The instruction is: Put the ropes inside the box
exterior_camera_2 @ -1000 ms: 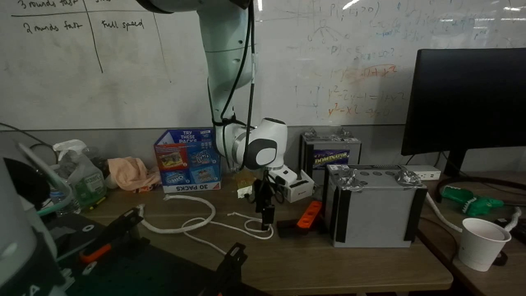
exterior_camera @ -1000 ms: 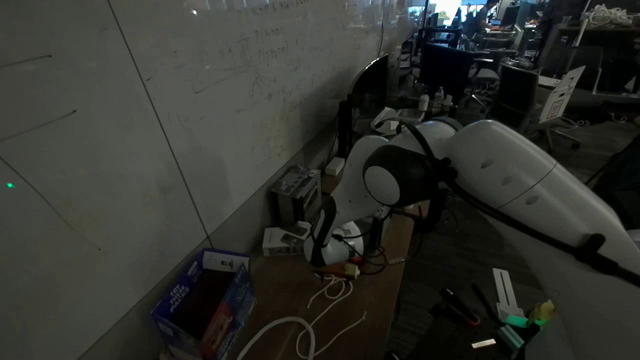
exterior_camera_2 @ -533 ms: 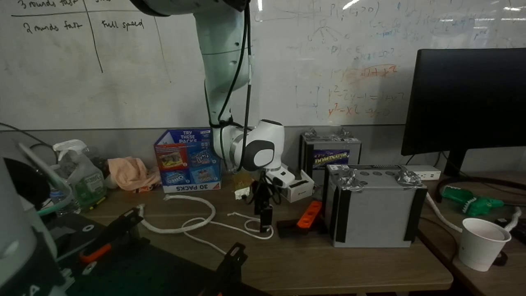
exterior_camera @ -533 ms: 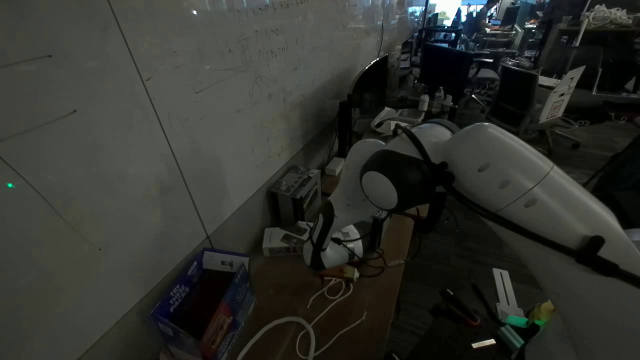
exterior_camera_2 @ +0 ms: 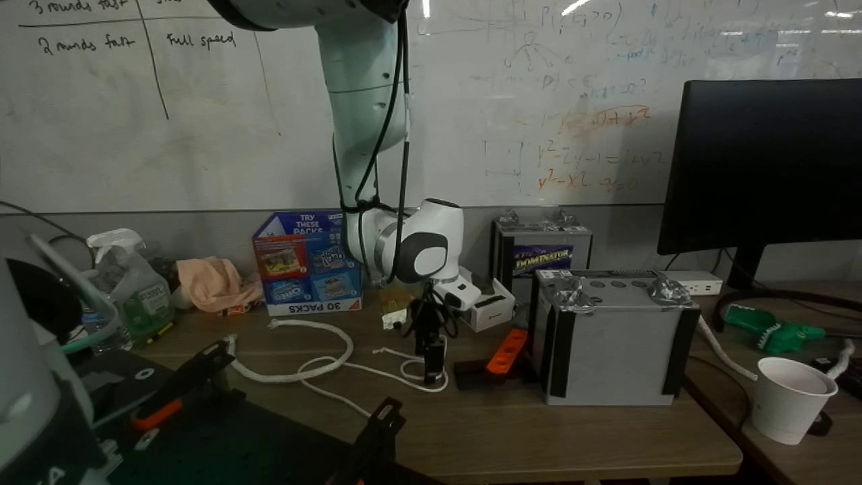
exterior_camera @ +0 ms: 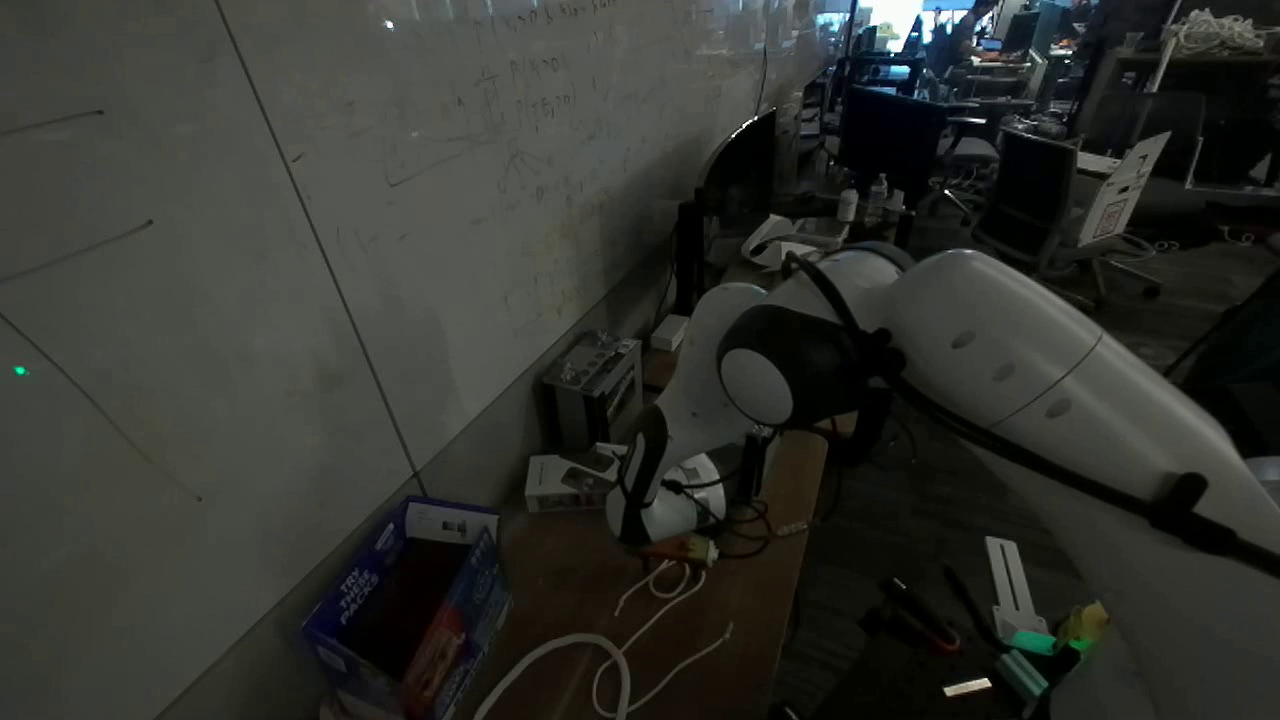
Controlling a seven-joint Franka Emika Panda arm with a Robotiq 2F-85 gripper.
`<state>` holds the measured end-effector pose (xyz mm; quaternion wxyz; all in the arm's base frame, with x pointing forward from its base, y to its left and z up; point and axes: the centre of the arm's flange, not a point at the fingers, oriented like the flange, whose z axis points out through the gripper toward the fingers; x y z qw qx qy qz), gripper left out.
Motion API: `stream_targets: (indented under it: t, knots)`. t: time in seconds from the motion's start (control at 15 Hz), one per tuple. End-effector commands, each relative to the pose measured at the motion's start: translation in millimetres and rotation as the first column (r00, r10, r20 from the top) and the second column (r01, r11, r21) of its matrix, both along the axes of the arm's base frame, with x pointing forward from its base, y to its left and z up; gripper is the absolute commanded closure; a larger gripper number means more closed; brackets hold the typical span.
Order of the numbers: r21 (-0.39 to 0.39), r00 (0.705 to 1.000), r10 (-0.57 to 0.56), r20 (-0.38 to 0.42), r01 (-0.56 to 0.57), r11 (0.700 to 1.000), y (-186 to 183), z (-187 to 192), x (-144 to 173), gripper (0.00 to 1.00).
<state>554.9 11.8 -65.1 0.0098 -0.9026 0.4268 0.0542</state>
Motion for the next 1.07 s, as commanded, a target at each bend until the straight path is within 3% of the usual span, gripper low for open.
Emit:
stream_targets:
  t: [0.0, 0.13, 0.2, 0.27, 0.8, 1.0]
  knots:
    - [-0.025, 1.000, -0.004, 0.007, 0.004, 1.000, 1.6, -1.2, 4.4, 0.00]
    - [-0.028, 1.000, -0.003, 0.007, 0.003, 1.000, 1.1, -1.6, 3.8, 0.00]
    - [-0.030, 1.000, -0.002, 0.008, 0.002, 1.000, 0.9, -1.7, 3.6, 0.25]
    - [-0.033, 1.000, -0.001, 0.009, 0.001, 0.999, 0.7, -1.4, 3.5, 0.26]
    - [-0.036, 1.000, -0.001, 0.018, 0.002, 0.999, -0.7, 2.7, 8.3, 0.88]
    - [-0.004, 1.000, 0.005, 0.020, -0.005, 1.000, -1.8, 5.8, 11.3, 0.97]
